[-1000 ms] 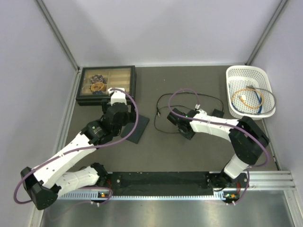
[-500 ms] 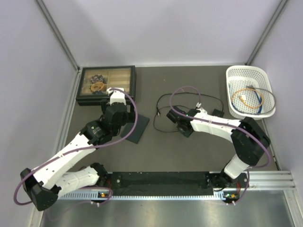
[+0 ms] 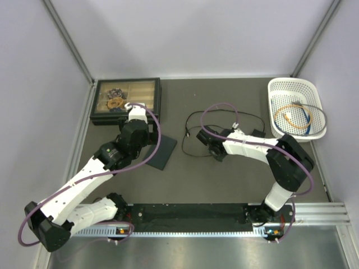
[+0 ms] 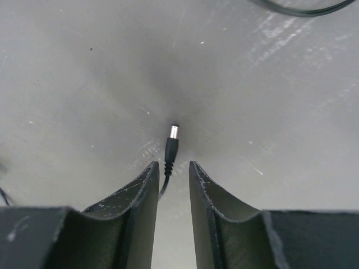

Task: Insert the plug into the switch port
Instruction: Pick up the power from the center of the board.

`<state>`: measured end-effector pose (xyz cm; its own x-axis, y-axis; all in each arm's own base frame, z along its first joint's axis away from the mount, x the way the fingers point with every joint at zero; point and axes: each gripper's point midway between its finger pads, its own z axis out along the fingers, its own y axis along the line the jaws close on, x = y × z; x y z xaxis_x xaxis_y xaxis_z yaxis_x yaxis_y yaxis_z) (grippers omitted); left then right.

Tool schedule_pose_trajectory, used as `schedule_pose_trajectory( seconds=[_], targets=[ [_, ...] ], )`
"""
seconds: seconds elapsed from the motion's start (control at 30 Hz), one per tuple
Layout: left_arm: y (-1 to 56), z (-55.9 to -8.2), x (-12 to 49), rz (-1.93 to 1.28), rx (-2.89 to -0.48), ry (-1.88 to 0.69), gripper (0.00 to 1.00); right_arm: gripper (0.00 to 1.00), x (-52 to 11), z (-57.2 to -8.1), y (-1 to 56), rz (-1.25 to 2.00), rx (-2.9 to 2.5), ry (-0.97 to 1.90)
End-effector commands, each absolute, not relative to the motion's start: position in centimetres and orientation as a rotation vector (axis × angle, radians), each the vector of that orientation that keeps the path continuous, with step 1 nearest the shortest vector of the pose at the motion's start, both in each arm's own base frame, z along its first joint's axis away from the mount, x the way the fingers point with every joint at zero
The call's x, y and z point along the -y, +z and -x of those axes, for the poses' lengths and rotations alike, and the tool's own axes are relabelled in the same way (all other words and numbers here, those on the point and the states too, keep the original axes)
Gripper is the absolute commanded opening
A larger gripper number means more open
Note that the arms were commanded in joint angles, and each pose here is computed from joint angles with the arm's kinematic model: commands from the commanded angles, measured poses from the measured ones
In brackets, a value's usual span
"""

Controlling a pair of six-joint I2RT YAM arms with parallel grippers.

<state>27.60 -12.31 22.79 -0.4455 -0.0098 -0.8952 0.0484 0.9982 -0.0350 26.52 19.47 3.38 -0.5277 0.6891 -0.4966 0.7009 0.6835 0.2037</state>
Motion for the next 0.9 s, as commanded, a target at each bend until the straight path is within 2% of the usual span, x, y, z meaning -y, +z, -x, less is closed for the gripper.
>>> schedule_pose_trajectory(
  seconds=[0.0,0.63,0.87],
  targets=[
    [23.3,-28.0,12.5,-0.005,-2.006,-0.097,0.99,0.28,-20.6,-27.7,3.1,-1.092,-2.330,0.026],
    [23.2,-27.9,12.5,0.003,-2.011,-0.136,0.99,0.27,-18.5,-27.1,2.0,-1.119,-2.304,-0.074],
    [23.1,-28.0,12.4,0.008,-2.013,-0.140,0.99,0.17,-18.0,-27.0,2.2,-1.098,-2.312,-0.145]
  ],
)
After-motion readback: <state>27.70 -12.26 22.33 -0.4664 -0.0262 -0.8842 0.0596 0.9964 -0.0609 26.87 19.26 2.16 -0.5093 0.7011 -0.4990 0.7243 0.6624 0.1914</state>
